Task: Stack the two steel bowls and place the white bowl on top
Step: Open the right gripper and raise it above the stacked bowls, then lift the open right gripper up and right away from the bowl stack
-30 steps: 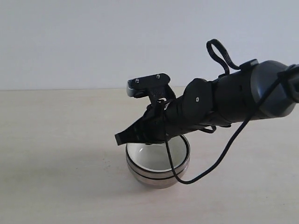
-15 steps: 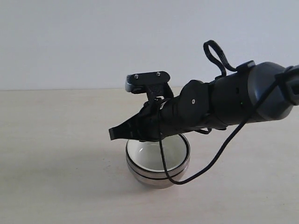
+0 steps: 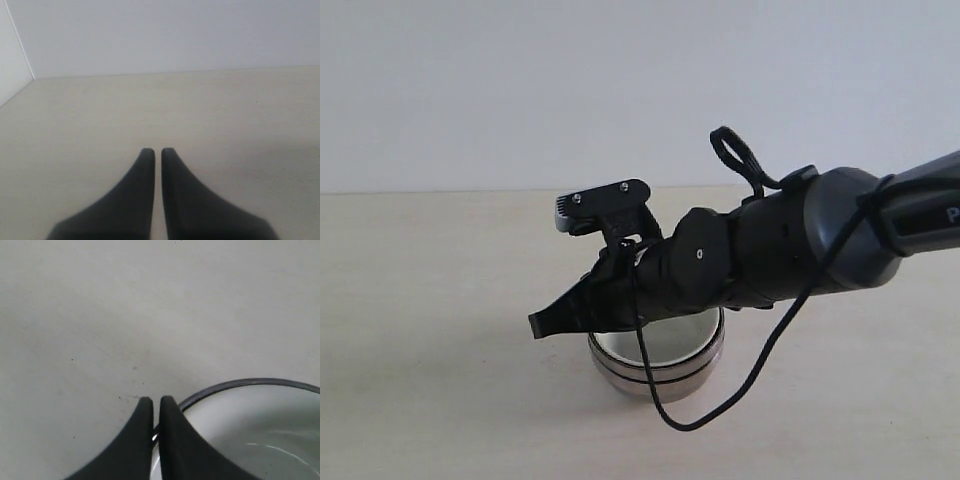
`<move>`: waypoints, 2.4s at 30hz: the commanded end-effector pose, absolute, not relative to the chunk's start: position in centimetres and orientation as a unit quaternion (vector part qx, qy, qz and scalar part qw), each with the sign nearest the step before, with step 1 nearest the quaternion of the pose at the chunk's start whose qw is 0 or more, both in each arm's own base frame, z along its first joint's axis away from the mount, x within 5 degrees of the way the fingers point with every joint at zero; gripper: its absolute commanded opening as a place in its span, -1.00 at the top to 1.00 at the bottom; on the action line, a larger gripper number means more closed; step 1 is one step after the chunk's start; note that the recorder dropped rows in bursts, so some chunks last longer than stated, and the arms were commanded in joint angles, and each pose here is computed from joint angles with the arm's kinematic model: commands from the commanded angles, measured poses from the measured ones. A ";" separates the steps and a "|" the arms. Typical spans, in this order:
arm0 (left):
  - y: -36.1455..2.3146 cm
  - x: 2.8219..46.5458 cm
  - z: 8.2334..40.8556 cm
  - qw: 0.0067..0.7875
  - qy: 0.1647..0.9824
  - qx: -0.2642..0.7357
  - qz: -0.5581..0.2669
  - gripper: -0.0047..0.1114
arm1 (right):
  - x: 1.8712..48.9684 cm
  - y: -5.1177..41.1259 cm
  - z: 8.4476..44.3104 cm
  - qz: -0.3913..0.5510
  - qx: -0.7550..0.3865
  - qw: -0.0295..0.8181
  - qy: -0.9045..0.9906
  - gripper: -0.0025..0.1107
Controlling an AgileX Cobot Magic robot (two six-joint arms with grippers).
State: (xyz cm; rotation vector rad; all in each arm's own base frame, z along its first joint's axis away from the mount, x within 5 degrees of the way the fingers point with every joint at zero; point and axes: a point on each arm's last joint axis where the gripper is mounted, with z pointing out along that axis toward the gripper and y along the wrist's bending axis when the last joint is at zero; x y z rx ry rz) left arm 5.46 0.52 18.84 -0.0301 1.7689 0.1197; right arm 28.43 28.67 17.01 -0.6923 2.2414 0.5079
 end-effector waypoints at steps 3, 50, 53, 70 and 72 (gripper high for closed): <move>0.5 5.4 18.7 0.632 0.773 -0.018 0.048 0.85 | 28.5 28.7 16.8 0.195 -0.272 0.361 0.870 0.96; 0.5 5.4 18.7 0.632 0.773 -0.018 0.048 0.85 | 29.7 18.6 21.5 0.142 -0.268 0.230 0.925 0.96; 0.5 5.4 18.7 0.632 0.773 -0.018 0.048 0.85 | 29.4 18.3 20.6 0.137 -0.265 0.230 0.926 0.96; 0.5 5.4 18.7 0.632 0.773 -0.018 0.048 0.85 | 29.1 18.1 19.9 0.134 -0.258 0.229 0.929 0.96; 0.5 5.4 18.7 0.632 0.773 -0.018 0.048 0.85 | 29.0 18.0 19.7 0.133 -0.256 0.229 0.930 0.96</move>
